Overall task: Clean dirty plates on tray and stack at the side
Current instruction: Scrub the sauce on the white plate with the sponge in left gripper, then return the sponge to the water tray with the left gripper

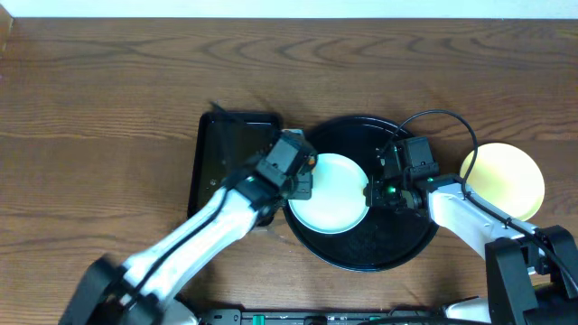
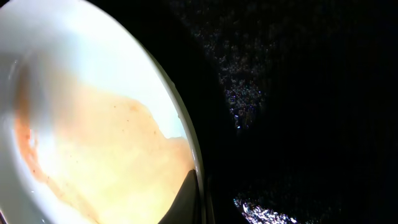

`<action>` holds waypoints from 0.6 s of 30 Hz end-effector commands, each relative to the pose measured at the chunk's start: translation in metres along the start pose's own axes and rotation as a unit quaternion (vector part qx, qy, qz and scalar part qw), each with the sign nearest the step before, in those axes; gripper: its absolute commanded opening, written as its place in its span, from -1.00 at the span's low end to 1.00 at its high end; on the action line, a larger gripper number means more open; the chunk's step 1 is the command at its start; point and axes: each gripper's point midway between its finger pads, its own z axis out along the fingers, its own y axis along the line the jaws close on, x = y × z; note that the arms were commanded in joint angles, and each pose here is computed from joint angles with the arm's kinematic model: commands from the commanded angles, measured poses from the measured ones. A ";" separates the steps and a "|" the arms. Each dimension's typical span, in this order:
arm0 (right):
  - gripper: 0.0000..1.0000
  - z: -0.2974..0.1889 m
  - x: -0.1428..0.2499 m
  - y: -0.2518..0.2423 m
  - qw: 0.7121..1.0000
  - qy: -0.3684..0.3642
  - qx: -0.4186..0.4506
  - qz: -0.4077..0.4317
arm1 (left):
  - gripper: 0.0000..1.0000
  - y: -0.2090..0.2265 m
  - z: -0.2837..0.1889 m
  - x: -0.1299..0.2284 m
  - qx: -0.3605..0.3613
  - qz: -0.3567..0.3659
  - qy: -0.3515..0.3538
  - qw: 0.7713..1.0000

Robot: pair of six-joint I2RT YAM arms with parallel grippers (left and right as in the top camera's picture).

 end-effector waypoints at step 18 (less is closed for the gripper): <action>-0.98 -0.114 -0.063 -0.005 0.959 -0.229 0.132 -0.106 | -0.85 0.123 -0.021 -0.014 -0.153 -0.094 0.002 0.984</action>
